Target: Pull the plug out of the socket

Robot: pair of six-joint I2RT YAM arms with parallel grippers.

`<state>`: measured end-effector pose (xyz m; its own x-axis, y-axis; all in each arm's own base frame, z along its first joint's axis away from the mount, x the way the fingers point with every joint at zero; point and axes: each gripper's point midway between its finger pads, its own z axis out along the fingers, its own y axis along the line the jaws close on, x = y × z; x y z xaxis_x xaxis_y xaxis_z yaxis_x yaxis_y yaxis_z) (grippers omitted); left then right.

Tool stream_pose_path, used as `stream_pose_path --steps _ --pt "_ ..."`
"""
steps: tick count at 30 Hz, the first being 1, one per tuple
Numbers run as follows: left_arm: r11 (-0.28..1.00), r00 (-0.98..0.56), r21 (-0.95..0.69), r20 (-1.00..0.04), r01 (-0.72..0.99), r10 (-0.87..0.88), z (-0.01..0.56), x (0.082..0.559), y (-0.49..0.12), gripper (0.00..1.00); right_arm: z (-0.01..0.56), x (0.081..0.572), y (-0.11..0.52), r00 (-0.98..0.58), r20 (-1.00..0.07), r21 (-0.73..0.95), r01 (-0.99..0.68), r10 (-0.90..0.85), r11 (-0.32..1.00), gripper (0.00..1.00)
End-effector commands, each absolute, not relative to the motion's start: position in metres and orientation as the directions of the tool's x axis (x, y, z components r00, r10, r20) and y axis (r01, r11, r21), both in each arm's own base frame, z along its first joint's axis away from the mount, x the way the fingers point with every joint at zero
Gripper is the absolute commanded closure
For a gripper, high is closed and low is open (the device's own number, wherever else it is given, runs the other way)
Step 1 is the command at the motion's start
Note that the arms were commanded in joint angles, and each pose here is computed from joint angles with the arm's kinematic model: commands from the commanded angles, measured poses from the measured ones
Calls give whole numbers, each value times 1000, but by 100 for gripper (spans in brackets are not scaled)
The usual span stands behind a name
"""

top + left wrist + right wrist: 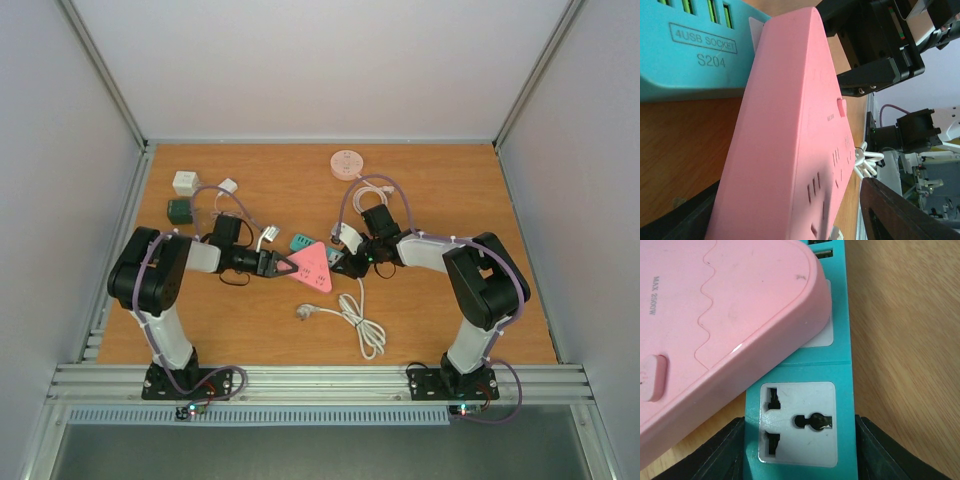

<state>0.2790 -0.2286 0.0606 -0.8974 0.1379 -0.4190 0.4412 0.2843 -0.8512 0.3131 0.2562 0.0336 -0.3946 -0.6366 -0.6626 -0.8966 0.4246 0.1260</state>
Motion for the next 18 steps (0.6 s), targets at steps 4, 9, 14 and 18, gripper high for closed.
stream_pose_path --steps 4,9,14,18 --pt "205 -889 -867 -427 454 165 62 271 -234 37 3 277 247 -371 -573 185 -927 -731 326 73" --pt "223 -898 -871 -412 438 153 55 273 -234 45 3 275 247 -374 -571 193 -926 -731 323 74" --pt "222 -897 -869 -418 442 146 53 272 -234 50 2 277 245 -390 -569 205 -920 -724 334 74" --pt "207 -892 -869 -428 450 145 56 271 -234 54 4 280 245 -405 -568 221 -914 -716 341 75"
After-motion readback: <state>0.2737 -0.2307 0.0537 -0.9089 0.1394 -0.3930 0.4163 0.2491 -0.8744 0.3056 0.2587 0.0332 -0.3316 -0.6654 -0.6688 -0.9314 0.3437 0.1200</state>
